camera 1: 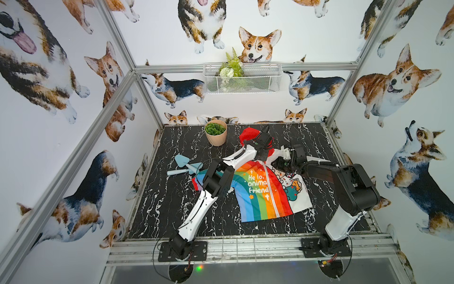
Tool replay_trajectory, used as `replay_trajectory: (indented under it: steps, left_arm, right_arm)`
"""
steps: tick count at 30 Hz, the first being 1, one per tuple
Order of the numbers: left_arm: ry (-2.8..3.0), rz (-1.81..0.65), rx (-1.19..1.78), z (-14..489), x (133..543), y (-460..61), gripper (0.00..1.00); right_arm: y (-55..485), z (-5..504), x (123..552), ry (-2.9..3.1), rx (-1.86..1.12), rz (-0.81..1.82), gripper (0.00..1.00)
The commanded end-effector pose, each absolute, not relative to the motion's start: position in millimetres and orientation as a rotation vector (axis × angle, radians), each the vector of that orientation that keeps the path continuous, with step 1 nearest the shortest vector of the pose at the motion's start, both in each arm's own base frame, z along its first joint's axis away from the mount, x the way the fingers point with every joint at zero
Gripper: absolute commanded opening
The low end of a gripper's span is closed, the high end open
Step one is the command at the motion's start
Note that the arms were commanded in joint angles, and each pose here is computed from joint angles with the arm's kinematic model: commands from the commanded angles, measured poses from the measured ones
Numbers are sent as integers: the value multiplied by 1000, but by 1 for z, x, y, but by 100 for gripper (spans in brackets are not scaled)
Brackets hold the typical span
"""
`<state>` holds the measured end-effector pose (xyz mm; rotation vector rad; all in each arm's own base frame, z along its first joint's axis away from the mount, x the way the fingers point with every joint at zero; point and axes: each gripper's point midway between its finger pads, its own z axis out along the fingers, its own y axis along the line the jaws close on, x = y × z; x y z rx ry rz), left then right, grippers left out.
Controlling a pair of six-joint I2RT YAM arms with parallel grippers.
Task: Unzip the jacket
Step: Flatten out the jacket at the center of the board, then unzip the zipper on the jacket.
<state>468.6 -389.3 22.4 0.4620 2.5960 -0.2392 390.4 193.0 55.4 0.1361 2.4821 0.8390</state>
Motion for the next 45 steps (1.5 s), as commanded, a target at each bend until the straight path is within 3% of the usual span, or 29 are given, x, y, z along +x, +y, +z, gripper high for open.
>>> replay_trajectory:
  steps: [1,11,24,34,39,45]
  left_arm:
    - [2748,-371,464,12,438,-384,11]
    - [2687,-812,322,46,445,-391,1]
    - [2662,-904,306,53,446,-385,0]
    - [2658,-916,305,55,446,-384,0]
    - [2657,-916,307,55,446,-384,0]
    - [2654,-920,311,56,446,-384,0]
  right_arm:
    - [190,56,391,2484,155,828,22]
    - [208,70,386,2479,35,795,20]
    - [250,76,383,2488,-150,823,19]
    - [260,68,387,2512,-175,873,26]
    - [260,64,391,2527,-171,852,37]
    - [262,60,395,2537,-165,854,38]
